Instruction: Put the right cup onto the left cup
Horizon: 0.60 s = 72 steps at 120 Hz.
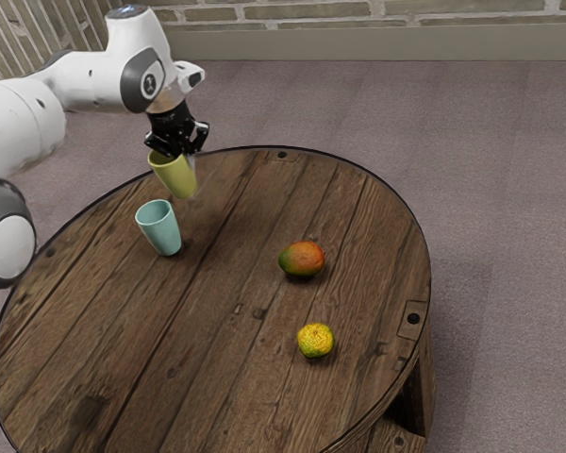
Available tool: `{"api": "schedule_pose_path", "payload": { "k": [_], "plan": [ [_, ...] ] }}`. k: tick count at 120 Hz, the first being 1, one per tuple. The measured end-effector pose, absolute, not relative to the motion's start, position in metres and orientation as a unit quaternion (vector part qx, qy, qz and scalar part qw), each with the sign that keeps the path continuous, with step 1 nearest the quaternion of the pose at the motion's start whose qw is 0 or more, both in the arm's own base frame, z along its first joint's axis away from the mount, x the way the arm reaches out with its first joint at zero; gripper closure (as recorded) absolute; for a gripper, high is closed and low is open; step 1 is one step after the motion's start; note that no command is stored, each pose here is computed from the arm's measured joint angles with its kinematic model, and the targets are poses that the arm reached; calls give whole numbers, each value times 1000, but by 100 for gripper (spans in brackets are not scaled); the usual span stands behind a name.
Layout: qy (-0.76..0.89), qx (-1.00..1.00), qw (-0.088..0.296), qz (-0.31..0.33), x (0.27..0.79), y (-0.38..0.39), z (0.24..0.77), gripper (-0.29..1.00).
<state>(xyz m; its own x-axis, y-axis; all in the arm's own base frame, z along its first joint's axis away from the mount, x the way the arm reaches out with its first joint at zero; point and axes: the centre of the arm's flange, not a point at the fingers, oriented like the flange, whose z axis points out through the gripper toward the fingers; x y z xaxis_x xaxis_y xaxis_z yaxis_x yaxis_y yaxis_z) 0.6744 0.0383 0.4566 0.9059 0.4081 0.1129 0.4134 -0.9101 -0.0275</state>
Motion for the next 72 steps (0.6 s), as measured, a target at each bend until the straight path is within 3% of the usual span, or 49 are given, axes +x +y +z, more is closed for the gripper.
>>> {"api": "schedule_pose_path", "payload": {
  "k": [15,72],
  "plan": [
    [-224,-973,36,-45,650,51,485,78],
    [-269,-962,56,4,640,72,453,78]
  ]
}}
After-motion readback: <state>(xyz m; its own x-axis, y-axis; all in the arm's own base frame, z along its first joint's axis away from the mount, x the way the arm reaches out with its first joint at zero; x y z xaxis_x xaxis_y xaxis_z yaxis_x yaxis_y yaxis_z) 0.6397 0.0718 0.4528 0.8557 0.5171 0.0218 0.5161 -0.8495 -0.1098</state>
